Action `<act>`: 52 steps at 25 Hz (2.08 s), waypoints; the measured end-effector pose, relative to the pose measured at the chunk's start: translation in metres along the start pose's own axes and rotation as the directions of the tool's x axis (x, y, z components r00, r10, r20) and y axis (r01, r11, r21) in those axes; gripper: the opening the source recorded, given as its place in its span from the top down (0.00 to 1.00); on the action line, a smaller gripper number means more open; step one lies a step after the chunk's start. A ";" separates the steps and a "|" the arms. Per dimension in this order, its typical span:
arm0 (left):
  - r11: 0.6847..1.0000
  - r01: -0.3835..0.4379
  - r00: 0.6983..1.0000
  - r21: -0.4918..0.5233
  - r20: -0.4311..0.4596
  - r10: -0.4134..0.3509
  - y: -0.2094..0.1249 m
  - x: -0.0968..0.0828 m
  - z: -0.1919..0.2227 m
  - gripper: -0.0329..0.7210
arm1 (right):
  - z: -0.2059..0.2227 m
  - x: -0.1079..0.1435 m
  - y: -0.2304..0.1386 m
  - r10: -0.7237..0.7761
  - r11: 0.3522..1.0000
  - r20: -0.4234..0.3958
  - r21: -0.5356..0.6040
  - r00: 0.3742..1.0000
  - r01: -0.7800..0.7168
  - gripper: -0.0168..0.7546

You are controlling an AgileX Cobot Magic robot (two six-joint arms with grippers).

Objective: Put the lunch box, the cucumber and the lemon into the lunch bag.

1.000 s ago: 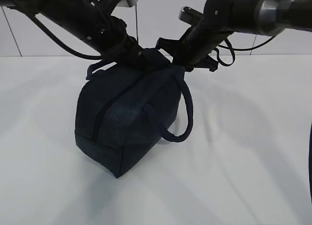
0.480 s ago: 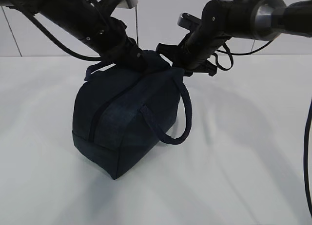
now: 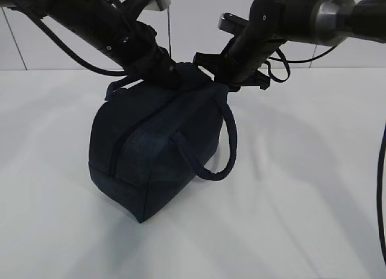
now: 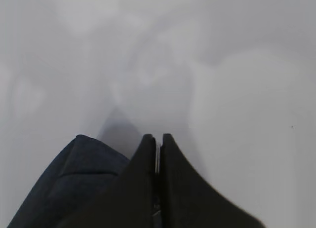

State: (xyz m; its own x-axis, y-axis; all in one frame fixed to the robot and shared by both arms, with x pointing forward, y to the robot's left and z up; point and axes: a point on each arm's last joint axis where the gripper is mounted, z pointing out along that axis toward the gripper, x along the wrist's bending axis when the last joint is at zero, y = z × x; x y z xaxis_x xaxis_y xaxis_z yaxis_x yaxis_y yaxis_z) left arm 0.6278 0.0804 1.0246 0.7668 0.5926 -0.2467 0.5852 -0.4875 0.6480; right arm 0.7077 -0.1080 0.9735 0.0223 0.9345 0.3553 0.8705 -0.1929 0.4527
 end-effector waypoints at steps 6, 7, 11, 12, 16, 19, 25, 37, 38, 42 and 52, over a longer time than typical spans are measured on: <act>1.000 0.003 1.000 0.001 0.002 -0.003 0.000 0.000 0.000 0.95 | -0.011 0.003 0.006 -0.052 0.998 0.037 0.024 0.998 0.051 0.87; 1.000 0.007 1.000 0.001 0.002 -0.007 0.000 0.000 0.000 0.94 | -0.012 0.003 0.007 -0.058 0.998 0.043 0.029 0.997 0.057 0.81; 1.000 0.020 1.000 0.001 0.002 -0.020 0.000 0.000 0.000 0.83 | -0.020 0.006 0.012 -0.072 0.997 0.056 0.046 0.996 0.069 0.57; 1.000 0.024 1.000 0.001 0.002 -0.024 0.000 0.000 -0.001 0.79 | -0.022 0.007 0.013 -0.075 0.996 0.056 0.050 0.996 0.072 0.54; 0.999 0.028 0.999 0.017 0.018 -0.028 -0.001 -0.001 -0.001 0.61 | -0.038 0.016 0.025 -0.080 0.997 0.042 0.026 0.996 0.079 0.48; 0.999 0.038 0.999 0.030 0.026 -0.038 -0.003 0.001 -0.002 0.49 | -0.053 0.023 0.034 -0.089 0.996 0.032 0.008 0.996 0.089 0.48; 0.996 0.074 0.997 0.041 0.036 -0.075 -0.004 0.007 -0.023 0.45 | -0.083 0.024 0.041 -0.180 0.983 0.115 0.058 0.977 0.174 0.48; 0.980 0.149 0.989 0.133 -0.003 -0.150 -0.014 0.021 -0.074 0.46 | -0.111 0.035 0.053 -0.247 0.969 0.084 0.008 0.965 0.247 0.48; 0.977 0.151 0.989 0.148 -0.019 -0.150 -0.015 0.020 -0.080 0.46 | -0.111 0.037 0.052 -0.248 0.969 0.061 0.014 0.967 0.248 0.48; 0.970 0.163 0.985 0.182 -0.084 -0.150 -0.015 0.013 -0.102 0.46 | -0.113 0.040 0.050 -0.286 0.958 0.022 0.024 0.958 0.286 0.48; 0.965 0.193 0.975 0.177 -0.146 -0.168 -0.012 -0.004 -0.136 0.46 | -0.183 0.040 0.035 -0.380 0.925 0.018 0.000 0.925 0.380 0.48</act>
State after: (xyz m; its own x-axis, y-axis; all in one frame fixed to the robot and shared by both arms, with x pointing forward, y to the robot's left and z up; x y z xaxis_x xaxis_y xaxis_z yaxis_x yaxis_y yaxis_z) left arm 0.5816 0.1710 1.1153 0.6109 0.7531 -0.2442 0.7591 -0.4696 0.4508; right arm 0.6487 -0.1324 1.1531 -0.3014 0.9429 0.1414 0.8135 0.1770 0.5540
